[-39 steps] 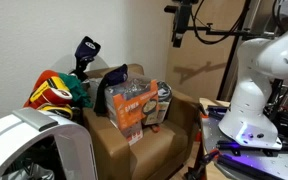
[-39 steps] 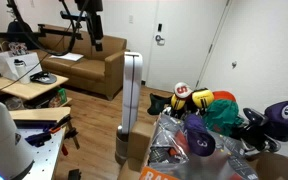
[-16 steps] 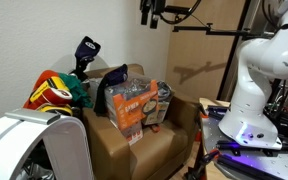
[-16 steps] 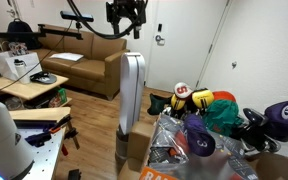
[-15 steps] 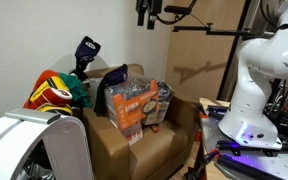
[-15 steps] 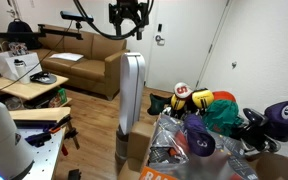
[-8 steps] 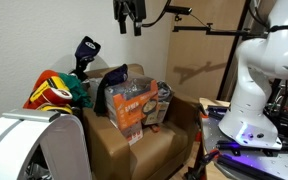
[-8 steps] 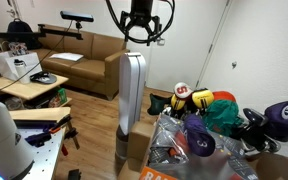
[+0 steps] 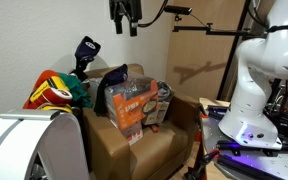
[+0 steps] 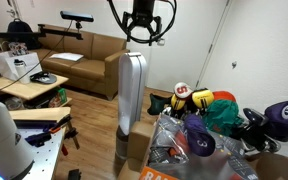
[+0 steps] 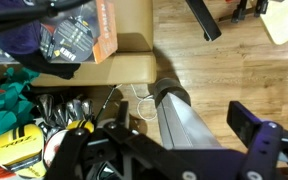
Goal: Remove the remote from the fan then place it on the left arm of the couch
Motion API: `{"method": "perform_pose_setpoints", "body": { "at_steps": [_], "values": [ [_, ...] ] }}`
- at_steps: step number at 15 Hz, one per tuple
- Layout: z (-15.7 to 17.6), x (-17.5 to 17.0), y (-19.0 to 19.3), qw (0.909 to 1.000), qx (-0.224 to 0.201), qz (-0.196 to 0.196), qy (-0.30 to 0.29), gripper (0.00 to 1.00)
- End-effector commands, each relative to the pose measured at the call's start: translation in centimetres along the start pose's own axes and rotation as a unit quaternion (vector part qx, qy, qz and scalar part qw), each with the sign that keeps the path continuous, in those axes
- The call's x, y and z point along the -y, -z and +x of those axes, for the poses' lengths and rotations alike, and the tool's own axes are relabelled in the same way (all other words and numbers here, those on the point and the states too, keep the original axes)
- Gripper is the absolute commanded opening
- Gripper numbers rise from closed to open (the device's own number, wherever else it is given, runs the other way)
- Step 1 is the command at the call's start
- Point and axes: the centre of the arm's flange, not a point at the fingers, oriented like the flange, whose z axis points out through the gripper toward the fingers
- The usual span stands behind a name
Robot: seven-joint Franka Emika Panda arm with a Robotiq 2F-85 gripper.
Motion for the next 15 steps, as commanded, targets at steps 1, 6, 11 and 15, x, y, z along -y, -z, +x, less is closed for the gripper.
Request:
{"method": "perform_pose_setpoints", "body": {
  "at_steps": [1,6,11,15],
  "values": [
    [4.7,-2.0,-0.8,0.9985,-0.046,-0.016,-0.027,1.00],
    [12.2,-4.0,-2.5,0.9930,-0.099,-0.016,-0.063,1.00],
    [13.5,-3.4,-4.4,0.9946,-0.090,-0.009,-0.051,1.00],
    [15.0,-3.9,-4.9,0.9935,-0.106,-0.004,-0.042,1.00]
  ]
}}
